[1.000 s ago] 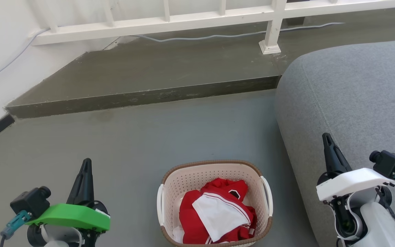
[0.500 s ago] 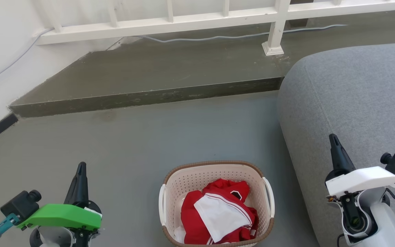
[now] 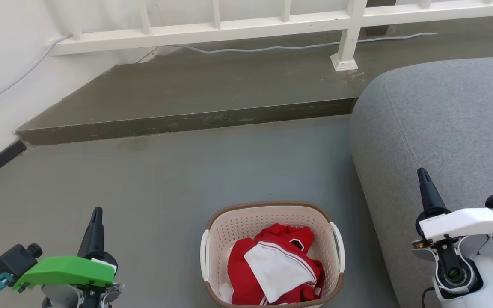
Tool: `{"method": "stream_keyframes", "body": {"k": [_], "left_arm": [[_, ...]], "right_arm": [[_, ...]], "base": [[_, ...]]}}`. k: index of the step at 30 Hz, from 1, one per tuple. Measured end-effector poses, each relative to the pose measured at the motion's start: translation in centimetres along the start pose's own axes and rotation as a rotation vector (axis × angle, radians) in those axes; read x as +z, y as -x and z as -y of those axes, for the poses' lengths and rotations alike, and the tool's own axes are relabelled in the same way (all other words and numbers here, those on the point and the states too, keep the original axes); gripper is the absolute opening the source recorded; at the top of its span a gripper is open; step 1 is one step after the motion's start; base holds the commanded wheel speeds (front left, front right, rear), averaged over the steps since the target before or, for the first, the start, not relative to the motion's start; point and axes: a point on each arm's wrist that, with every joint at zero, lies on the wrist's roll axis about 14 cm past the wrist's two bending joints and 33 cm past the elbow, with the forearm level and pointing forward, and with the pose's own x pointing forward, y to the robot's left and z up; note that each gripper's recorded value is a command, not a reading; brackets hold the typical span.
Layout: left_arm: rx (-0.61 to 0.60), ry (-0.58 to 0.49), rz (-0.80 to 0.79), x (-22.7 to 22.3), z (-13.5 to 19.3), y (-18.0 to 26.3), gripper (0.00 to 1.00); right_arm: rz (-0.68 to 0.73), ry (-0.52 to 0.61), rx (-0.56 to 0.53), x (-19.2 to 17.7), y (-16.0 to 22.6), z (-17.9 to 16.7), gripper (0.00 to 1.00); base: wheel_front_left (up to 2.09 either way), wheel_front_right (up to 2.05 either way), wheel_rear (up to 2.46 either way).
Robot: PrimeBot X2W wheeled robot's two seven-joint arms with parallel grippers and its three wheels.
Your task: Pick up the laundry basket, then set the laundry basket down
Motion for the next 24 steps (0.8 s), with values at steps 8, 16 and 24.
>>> {"method": "stream_keyframes", "body": {"k": [8,16,24], "left_arm": [[0.021,0.108,0.001,0.3,-0.6,0.2,0.0],[0.032,0.205,0.0,0.6,-1.1,0.3,0.0],[0.044,0.3,0.003,0.9,-1.6,0.4,0.0]], "right_arm": [[-0.001,-0.121,-0.009,0.2,-0.1,0.2,0.0],[-0.005,-0.23,-0.011,0.4,-0.2,0.4,0.0],[-0.002,-0.338,-0.007,0.7,-0.2,0.5,0.0]], "base": [[0.0,0.0,0.0],[0.0,0.0,0.0],[0.0,0.0,0.0]]}}
